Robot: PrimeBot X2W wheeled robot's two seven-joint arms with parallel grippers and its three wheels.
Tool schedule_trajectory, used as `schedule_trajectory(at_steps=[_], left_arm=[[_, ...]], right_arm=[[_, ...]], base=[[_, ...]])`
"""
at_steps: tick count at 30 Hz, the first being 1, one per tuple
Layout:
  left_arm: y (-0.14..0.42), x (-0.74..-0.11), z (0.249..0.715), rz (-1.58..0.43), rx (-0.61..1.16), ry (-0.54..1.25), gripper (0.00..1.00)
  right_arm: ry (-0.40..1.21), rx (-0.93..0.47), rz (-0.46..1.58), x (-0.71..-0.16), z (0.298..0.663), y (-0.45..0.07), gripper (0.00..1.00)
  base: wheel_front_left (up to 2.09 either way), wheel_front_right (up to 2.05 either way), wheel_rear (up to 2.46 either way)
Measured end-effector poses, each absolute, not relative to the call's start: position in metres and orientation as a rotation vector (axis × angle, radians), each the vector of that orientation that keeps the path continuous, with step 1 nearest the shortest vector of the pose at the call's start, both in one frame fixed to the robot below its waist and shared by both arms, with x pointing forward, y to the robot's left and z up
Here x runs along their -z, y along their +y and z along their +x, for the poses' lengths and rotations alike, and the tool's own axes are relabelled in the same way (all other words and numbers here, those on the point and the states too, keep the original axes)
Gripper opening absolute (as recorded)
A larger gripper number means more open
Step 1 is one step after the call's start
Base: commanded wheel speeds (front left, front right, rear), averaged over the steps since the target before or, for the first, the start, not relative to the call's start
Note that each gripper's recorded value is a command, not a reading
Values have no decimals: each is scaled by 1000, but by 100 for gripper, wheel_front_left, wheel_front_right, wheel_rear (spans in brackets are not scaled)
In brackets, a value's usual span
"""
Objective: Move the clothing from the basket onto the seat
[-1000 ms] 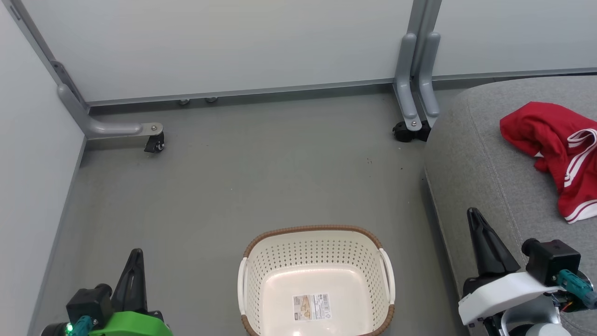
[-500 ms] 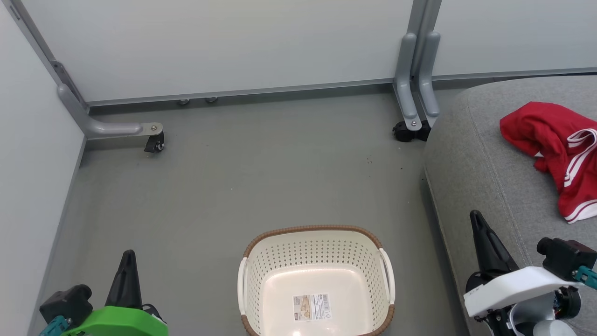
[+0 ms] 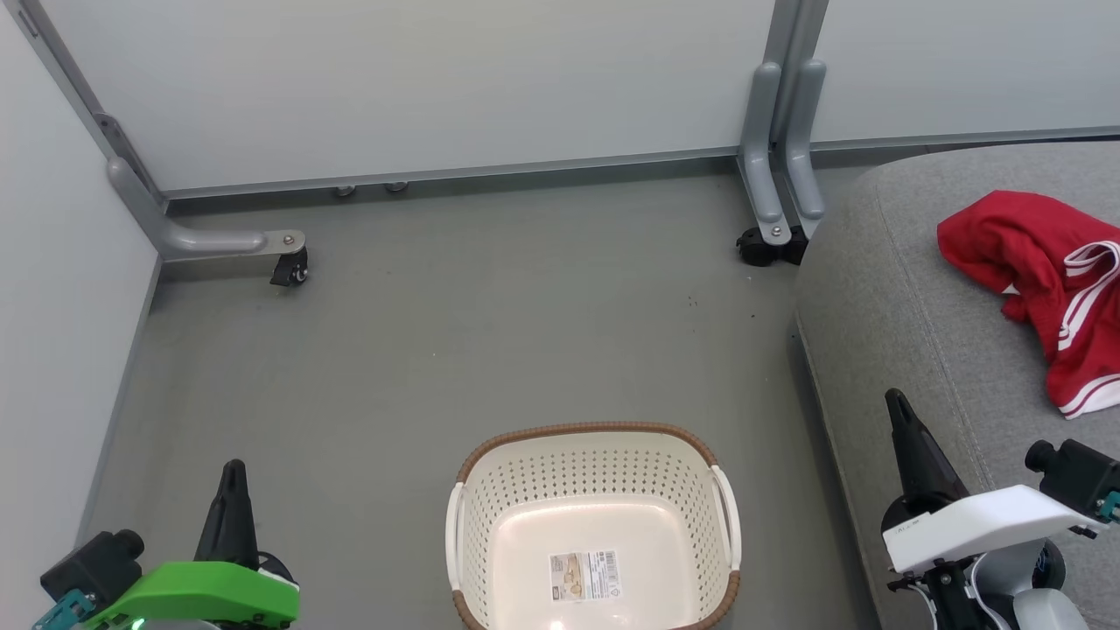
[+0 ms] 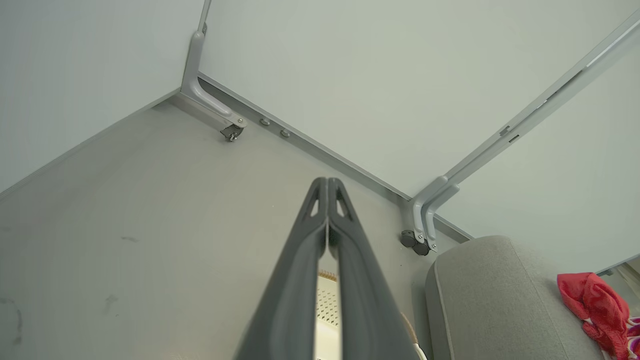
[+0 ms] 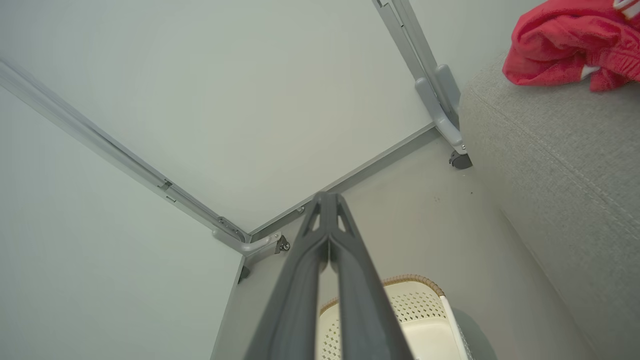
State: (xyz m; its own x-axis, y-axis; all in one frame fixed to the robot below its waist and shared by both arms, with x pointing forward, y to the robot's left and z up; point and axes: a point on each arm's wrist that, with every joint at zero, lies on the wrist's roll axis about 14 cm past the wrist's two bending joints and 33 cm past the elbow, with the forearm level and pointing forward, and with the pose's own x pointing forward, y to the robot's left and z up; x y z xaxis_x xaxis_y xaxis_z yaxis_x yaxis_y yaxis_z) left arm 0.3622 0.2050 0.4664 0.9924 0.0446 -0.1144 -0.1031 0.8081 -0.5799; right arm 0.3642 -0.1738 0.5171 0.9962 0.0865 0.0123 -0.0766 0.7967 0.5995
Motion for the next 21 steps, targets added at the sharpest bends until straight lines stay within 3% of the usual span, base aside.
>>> schedule_trajectory(at_steps=[21], left_arm=[[205,-471,369,-916,-97,93,0]], right_arm=[[27,-59,924,-512,372,-181,0]], base=[[0,0,0]])
